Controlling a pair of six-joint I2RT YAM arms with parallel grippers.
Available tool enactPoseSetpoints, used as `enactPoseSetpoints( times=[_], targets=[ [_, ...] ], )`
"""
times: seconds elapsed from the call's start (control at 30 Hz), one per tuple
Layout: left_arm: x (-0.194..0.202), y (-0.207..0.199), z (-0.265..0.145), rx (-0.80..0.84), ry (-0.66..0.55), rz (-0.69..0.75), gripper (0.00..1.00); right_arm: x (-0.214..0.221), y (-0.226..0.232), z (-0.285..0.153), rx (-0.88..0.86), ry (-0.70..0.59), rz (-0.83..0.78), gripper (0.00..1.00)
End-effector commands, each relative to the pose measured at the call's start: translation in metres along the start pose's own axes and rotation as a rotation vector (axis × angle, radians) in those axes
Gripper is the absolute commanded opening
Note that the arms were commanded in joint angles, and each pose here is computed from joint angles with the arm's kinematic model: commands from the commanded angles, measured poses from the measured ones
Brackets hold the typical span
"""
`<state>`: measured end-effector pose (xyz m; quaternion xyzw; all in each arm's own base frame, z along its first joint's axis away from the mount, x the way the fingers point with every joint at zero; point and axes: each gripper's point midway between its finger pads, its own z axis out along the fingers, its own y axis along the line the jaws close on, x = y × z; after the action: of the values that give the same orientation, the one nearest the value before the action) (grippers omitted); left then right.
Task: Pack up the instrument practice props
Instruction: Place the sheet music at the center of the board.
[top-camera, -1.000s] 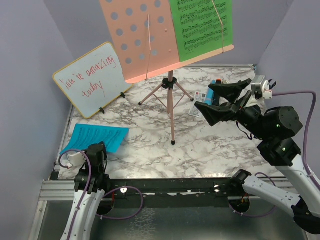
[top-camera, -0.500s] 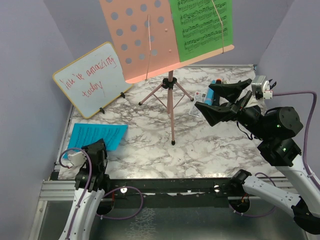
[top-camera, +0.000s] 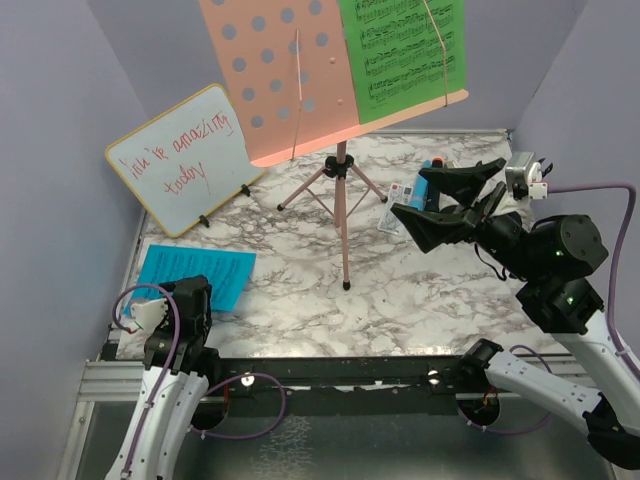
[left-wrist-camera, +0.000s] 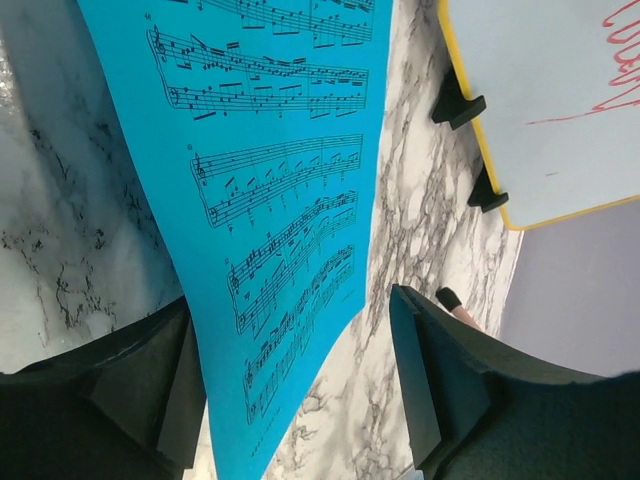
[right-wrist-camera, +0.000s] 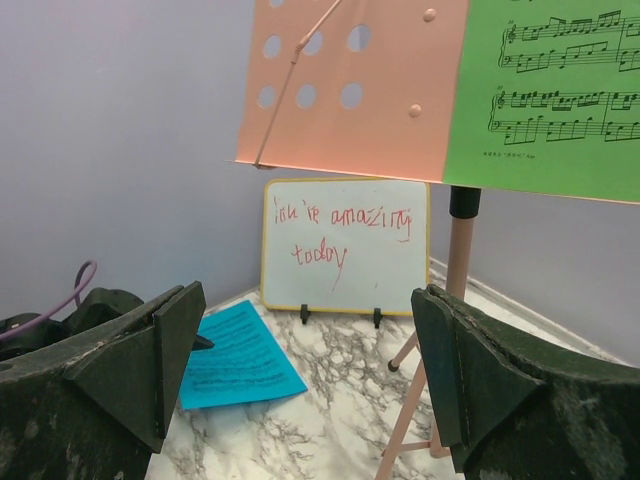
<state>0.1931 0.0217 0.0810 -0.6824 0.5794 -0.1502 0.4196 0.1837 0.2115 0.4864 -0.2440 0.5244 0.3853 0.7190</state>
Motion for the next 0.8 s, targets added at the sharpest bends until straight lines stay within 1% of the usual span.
enactPoseSetpoints(
  times=[0.0,0.13,0.33,0.53,0.7,0.73,0.77],
  targets=[
    [-0.007,0.004,-0.009,-0.044,-0.009,0.049,0.74,-0.001,-0.004,-0.004,0.025,-0.005,-0.003,0.94],
    [-0.002,0.002,-0.009,-0.038,0.015,0.036,0.75,-0.002,-0.004,-0.005,0.029,-0.006,-0.003,0.94],
    [0.013,0.002,0.002,-0.04,0.054,0.061,0.76,-0.003,-0.004,-0.005,0.031,-0.007,-0.002,0.94],
    [0.016,-0.002,0.01,-0.068,0.047,0.13,0.77,-0.003,-0.005,-0.006,0.035,-0.005,-0.001,0.94],
    [0.017,0.003,0.007,-0.108,0.058,0.171,0.79,-0.004,-0.005,-0.006,0.038,-0.006,-0.003,0.94],
    [0.015,0.004,0.005,-0.121,0.056,0.176,0.88,-0.003,-0.006,-0.006,0.04,-0.005,-0.003,0.94],
    [0.014,0.005,0.003,-0.131,0.054,0.181,0.92,-0.003,-0.006,-0.006,0.042,-0.003,-0.002,0.94]
  ],
)
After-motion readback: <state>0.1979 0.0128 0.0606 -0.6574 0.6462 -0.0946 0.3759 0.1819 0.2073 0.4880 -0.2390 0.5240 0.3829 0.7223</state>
